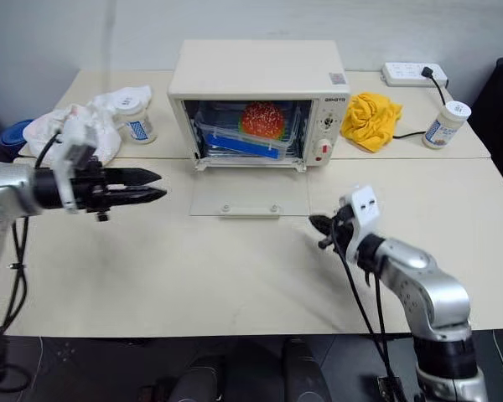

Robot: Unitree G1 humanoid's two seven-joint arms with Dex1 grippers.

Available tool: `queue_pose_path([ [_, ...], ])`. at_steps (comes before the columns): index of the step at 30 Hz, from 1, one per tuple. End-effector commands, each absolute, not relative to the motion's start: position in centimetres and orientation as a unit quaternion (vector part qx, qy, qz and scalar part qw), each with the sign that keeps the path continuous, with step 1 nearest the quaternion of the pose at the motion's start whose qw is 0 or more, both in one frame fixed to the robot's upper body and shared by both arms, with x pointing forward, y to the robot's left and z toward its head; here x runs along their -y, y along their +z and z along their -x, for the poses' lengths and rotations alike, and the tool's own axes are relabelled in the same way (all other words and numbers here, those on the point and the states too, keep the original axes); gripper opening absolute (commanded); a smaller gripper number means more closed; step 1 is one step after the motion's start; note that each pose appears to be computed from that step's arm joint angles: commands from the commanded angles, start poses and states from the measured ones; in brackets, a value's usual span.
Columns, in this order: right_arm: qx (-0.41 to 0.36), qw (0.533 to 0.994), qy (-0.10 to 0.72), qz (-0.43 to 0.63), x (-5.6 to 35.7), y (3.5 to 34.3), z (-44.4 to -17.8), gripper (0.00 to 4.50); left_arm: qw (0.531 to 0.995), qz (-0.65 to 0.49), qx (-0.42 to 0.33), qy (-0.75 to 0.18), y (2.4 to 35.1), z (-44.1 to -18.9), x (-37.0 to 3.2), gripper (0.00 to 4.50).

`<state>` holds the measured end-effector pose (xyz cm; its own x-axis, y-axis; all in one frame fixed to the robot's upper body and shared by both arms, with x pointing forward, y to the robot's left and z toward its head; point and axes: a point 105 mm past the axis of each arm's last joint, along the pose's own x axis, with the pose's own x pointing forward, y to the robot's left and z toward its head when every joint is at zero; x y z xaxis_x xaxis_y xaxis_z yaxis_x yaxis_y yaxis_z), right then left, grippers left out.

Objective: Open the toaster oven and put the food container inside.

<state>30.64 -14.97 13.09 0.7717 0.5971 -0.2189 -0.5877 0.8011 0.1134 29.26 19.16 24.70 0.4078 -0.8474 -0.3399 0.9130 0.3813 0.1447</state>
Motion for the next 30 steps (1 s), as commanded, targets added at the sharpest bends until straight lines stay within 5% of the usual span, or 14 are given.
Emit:
queue_pose_path([
  [1, -0.111, 0.947, 0.3, -0.032, 15.1, 13.2, -30.5, 0.0, 0.813, -0.192, -0.098, -0.541, 25.8, -28.4, -19.5, 3.38],
  [5, -0.105, 0.953, 0.28, -0.049, 14.8, 12.2, -32.1, 0.0, 0.806, -0.184, -0.085, -0.556, 27.2, -27.8, -19.2, 4.45],
  [12, -0.068, 0.951, 0.299, -0.045, 12.8, 13.4, -34.7, 0.0, 0.81, -0.202, -0.076, -0.545, 27.4, -28.4, -19.2, 4.45],
  [17, 0.01, 0.943, 0.333, -0.03, 13.5, 20.4, -34.4, 0.0, 0.819, -0.201, -0.067, -0.533, 27.9, -28.8, -19.8, 4.45],
  [20, 0.031, 0.935, 0.353, -0.005, 15.3, 24.2, -33.3, 0.58, 0.821, -0.19, -0.067, -0.534, 28.0, -28.7, -20.4, 4.5],
  [25, 0.023, 0.929, 0.366, 0.039, 19.2, 28.5, -31.7, 2.27, 0.83, -0.182, -0.054, -0.524, 28.3, -29.1, -21.0, 4.5],
  [30, 0.003, 0.931, 0.362, 0.043, 22.0, 28.8, -31.0, 3.96, 0.838, -0.18, -0.044, -0.514, 28.7, -29.3, -21.5, 4.5],
])
